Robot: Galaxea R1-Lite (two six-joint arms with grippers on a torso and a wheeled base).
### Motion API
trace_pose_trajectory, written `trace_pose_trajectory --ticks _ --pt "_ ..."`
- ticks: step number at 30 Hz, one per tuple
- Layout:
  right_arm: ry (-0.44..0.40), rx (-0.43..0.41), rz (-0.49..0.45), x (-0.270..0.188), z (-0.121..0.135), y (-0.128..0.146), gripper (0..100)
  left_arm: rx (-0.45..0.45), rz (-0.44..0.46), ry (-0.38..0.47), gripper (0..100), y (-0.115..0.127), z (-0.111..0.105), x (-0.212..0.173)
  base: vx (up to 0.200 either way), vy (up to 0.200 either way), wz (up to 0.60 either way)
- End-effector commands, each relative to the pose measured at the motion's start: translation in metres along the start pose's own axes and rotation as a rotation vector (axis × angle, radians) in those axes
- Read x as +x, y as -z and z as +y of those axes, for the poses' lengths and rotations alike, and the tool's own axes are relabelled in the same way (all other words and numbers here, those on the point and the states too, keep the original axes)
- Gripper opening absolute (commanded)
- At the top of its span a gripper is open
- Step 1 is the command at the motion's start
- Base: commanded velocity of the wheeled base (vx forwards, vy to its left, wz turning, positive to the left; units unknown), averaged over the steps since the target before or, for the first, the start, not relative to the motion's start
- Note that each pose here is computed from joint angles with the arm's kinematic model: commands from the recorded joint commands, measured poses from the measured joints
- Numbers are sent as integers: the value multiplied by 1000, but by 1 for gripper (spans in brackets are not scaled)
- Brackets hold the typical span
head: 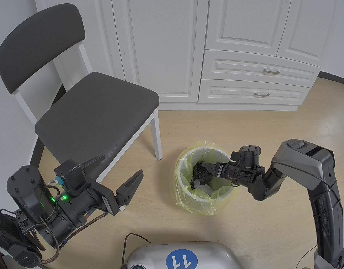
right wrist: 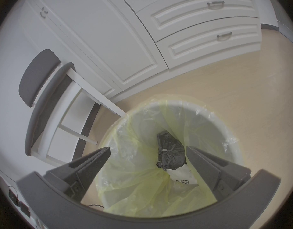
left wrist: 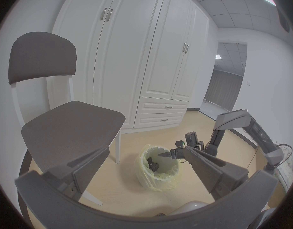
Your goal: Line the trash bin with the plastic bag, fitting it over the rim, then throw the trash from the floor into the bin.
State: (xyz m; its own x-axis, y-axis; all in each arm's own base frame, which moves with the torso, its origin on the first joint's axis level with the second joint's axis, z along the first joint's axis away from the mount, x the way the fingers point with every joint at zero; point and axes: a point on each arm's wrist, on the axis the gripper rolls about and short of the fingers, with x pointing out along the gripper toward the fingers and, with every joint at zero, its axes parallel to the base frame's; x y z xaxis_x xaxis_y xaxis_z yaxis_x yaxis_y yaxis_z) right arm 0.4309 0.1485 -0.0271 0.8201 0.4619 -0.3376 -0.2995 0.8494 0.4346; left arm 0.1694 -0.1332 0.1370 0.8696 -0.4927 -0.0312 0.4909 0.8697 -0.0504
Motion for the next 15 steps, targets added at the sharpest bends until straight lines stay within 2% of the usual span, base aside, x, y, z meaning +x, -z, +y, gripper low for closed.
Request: trace_pose_trajectory --ticks 1,4,7,10,12,13,15 --pt "-24 -56 -23 -29 21 -31 100 0 -1 0 100 0 0 0 0 0 0" --pt "0 -149 10 -53 28 -48 100 1 0 0 100 0 0 0 0 0 0" --pt "55 -252 87 -89 31 -65 100 11 6 -5 100 1 0 -2 0 0 0" --pt "93 -343 138 -135 34 -80 100 95 6 -6 100 2 1 -9 0 0 0" --pt "102 -355 138 -144 34 -82 100 107 0 -3 100 0 1 -12 0 0 0" --pt "149 -373 115 -172 33 -85 100 120 -19 3 100 -3 1 -17 0 0 0" --pt "194 -372 76 -195 30 -86 100 121 -37 3 100 -7 1 -21 0 0 0"
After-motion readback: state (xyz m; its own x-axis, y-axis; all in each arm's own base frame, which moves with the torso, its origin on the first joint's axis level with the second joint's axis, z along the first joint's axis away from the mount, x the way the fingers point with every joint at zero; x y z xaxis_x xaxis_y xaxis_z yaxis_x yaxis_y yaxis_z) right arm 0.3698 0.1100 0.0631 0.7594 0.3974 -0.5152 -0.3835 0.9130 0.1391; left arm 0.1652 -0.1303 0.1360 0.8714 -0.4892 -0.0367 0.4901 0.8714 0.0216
